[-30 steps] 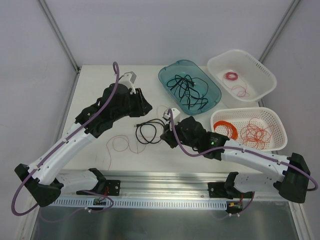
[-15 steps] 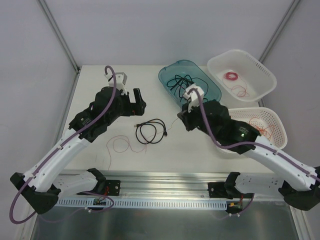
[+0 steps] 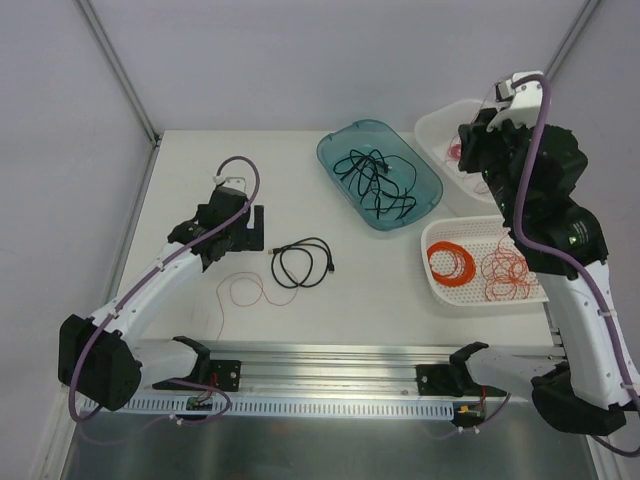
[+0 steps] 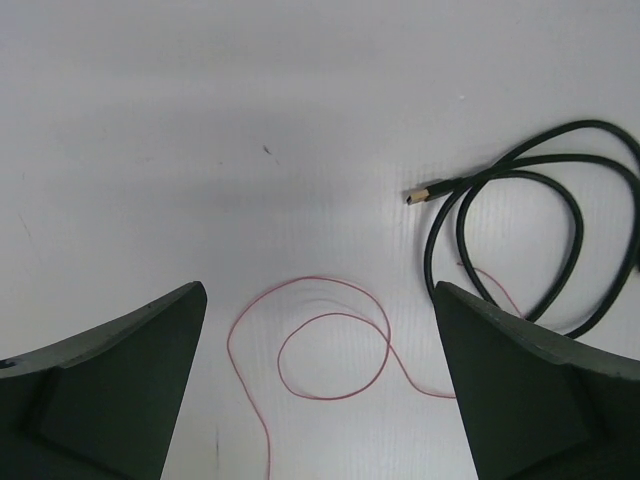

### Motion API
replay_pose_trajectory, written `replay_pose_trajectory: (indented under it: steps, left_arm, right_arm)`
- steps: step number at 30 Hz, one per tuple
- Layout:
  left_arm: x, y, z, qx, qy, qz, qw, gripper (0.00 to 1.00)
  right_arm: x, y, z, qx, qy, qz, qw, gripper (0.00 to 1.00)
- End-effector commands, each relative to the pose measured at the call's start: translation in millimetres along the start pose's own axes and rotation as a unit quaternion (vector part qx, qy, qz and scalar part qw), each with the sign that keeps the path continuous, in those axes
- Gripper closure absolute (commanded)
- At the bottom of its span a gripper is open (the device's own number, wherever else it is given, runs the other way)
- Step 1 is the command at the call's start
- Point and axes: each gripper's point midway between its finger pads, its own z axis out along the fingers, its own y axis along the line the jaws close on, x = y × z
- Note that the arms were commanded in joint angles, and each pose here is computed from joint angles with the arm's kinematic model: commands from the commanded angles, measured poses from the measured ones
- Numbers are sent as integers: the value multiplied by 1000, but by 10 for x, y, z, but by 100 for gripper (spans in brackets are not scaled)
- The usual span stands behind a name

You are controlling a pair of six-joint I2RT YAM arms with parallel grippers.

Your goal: Untangle the cables

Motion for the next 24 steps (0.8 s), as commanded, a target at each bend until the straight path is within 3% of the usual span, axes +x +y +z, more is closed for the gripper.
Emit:
replay_pose_trajectory:
  steps: [1,6,12,17,24]
  left_arm:
    - [28,83,59,-17,4,29,999,1]
    - [51,192,58,-43,2,42,998,1]
    - [29,258,45,-60,-5,46,997,1]
    - [27,322,56,-78,-6,50,996,1]
    - [66,333,112,-86,5,59,995,1]
  right_arm:
    - [-291,-271,252,43,-45,-14,998,99]
    - [-429,-863,657,116,-70,-14,991,99]
    - [-255,-1405,1138,169,-60,-11,984,99]
    - [219,-1665,1551,182,-20,14,983,99]
    - [1024,-2232,1775,247,47,44,967,99]
